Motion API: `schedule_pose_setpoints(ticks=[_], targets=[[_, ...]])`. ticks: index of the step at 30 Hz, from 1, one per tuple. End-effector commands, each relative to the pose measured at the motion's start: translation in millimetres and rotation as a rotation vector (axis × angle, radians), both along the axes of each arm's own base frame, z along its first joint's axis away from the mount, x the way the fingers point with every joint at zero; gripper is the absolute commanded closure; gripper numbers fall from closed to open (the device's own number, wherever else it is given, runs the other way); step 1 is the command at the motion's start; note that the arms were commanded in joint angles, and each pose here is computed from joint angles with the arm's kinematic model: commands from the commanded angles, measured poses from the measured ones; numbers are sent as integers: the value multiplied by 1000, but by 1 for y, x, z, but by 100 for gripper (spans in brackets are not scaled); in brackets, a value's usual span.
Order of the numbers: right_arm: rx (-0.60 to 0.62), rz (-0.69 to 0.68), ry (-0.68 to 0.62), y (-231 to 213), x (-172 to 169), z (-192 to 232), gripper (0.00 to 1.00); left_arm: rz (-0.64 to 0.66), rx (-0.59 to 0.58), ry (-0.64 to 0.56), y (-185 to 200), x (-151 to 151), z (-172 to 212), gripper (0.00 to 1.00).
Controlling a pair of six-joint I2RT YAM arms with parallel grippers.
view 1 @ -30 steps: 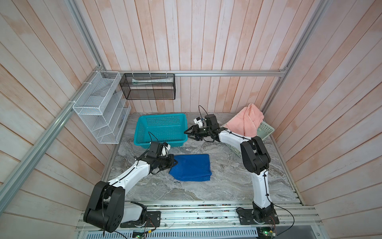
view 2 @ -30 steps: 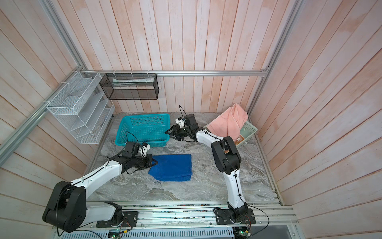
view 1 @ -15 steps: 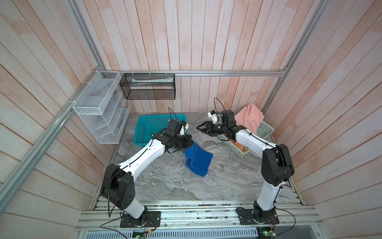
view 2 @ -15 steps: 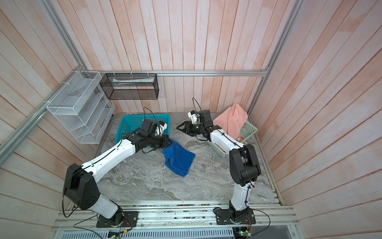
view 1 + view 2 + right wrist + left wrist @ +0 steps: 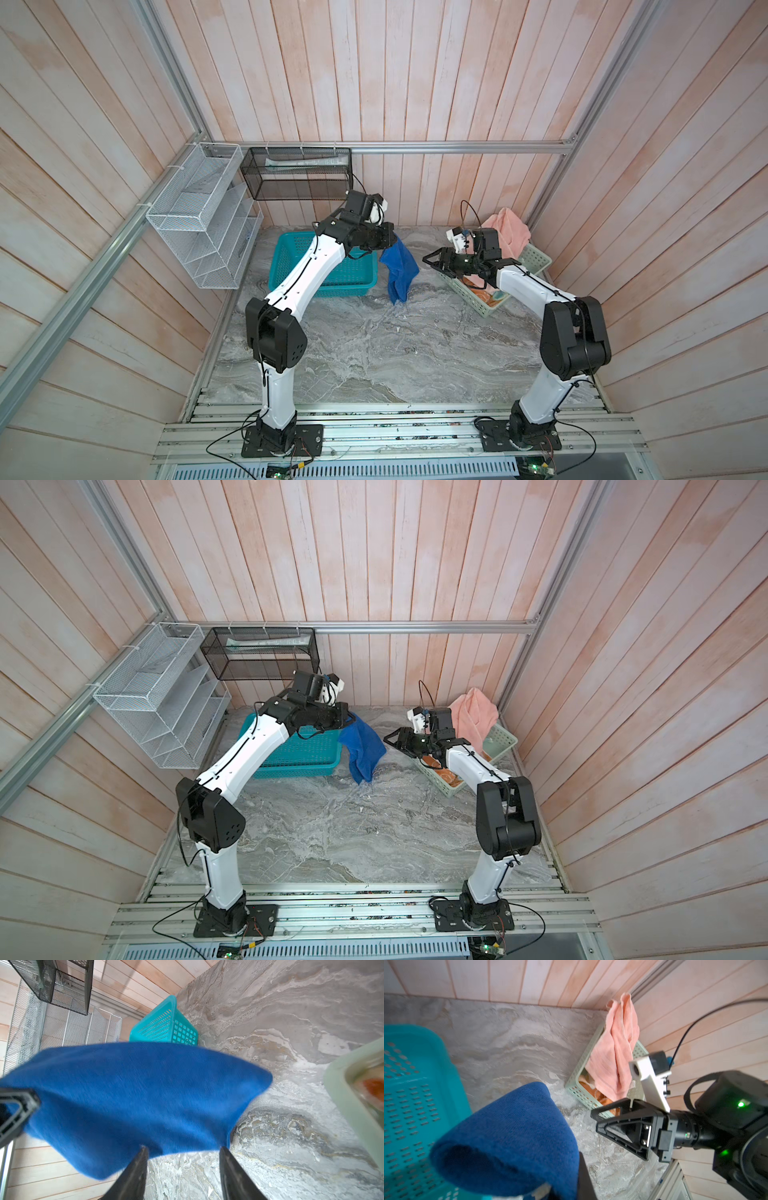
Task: Fold and stack the towels
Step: 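Carry the blue towel into the teal basket with the left gripper while right steadies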
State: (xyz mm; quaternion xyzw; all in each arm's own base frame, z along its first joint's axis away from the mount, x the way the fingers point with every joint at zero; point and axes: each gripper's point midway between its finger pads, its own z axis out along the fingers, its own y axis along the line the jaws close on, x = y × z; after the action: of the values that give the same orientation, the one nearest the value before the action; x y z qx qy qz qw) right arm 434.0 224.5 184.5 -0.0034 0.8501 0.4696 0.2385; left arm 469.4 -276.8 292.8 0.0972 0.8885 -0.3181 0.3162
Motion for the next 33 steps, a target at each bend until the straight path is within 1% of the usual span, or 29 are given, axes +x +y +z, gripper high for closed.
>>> schedule_pose_setpoints(ticks=[1, 4, 6, 8, 10, 13, 17, 20, 23, 28, 33], targets=[[-1, 28, 3, 3, -2, -5, 44, 2, 41, 13, 42, 7, 7, 100], [-3, 26, 16, 4, -1, -12, 44, 32, 48, 19, 88, 17, 6, 100], [-10, 22, 28, 6, -1, -17, 44, 82, 85, 25, 129, 28, -11, 100], [-16, 23, 43, 13, -5, -23, 44, 145, 122, 47, 171, 42, -45, 100], [-16, 39, 61, 27, -11, -29, 44, 177, 128, 94, 193, 50, -85, 100], [0, 79, 92, 56, -21, -36, 44, 178, 146, 155, 202, 54, -129, 100], [31, 128, 132, 94, -24, -42, 44, 190, 168, 176, 209, 60, -157, 100], [52, 164, 142, 118, -23, -43, 44, 195, 177, 168, 212, 64, -162, 100], [49, 187, 153, 135, -21, -47, 44, 197, 216, 156, 220, 66, -162, 100], [68, 200, 170, 152, -20, -49, 44, 211, 236, 159, 238, 64, -163, 100], [87, 234, 204, 167, -21, -55, 45, 214, 219, 167, 245, 62, -169, 100]])
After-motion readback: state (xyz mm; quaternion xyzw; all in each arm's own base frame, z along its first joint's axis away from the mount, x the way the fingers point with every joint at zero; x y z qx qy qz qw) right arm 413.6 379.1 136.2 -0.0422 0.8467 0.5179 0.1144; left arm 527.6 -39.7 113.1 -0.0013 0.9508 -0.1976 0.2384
